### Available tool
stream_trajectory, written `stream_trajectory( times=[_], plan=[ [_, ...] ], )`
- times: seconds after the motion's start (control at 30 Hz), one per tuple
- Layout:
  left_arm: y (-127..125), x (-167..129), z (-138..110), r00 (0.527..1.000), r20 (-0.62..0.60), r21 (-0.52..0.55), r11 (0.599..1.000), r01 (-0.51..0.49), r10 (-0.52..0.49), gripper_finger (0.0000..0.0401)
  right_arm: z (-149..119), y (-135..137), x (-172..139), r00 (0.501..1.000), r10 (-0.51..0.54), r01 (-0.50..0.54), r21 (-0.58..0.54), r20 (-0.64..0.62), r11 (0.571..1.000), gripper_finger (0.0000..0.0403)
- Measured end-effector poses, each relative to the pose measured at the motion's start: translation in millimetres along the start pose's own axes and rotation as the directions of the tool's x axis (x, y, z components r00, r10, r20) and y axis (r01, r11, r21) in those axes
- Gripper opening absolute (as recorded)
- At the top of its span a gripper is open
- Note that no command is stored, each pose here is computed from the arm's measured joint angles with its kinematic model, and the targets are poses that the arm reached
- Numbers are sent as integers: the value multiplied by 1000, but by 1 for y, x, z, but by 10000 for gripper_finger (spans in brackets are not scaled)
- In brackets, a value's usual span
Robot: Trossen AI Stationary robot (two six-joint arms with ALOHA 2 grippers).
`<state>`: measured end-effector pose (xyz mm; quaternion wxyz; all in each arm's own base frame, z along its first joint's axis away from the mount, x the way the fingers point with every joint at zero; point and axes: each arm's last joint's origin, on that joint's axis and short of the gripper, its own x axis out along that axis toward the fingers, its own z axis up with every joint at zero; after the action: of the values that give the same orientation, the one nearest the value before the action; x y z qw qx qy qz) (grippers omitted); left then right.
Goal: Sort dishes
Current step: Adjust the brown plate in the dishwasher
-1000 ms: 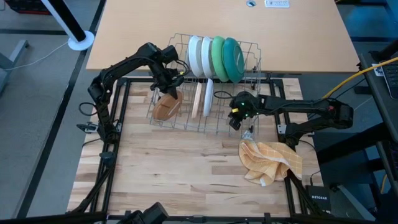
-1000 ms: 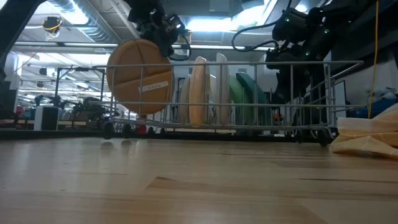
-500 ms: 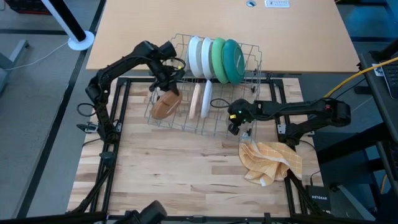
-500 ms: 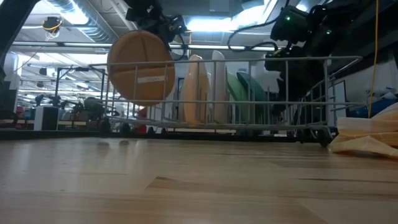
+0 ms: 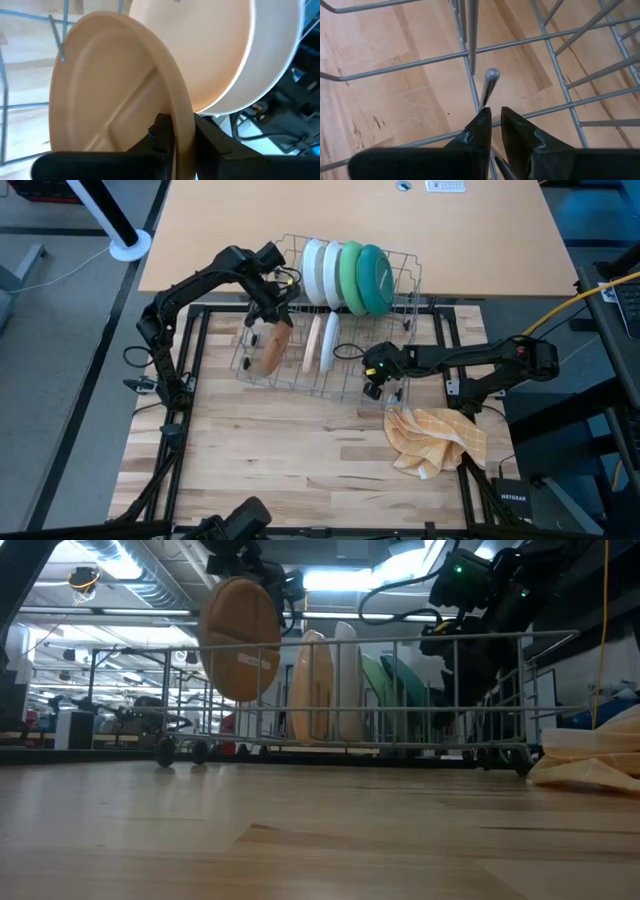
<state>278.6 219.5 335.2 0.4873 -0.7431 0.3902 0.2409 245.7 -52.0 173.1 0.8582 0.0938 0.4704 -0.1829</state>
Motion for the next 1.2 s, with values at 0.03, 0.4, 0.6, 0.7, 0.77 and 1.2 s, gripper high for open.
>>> stream_trajectory(
  times=[0.03,0.4,0.6,0.7,0.77,1.2],
  plan=[
    [-1,0,1,1000,11,-3,1000,8,-8,43,0,0,0,1000,1,-1,1,5,1000,48],
    [-10,-1,8,988,145,-18,998,52,-49,21,4,0,1,999,6,-6,5,41,1000,48],
    [-11,1,8,986,162,9,999,46,-47,25,4,1,1,999,10,-10,4,40,1000,48],
    [-12,1,9,981,188,10,999,41,-42,17,4,1,1,999,10,-10,4,40,1000,48],
    [-12,1,10,978,206,11,999,42,-44,14,4,1,1,999,10,-11,4,40,1000,48],
    [-14,0,14,955,294,-10,999,43,-39,15,4,1,1,999,11,-11,3,38,1000,49]
  ],
)
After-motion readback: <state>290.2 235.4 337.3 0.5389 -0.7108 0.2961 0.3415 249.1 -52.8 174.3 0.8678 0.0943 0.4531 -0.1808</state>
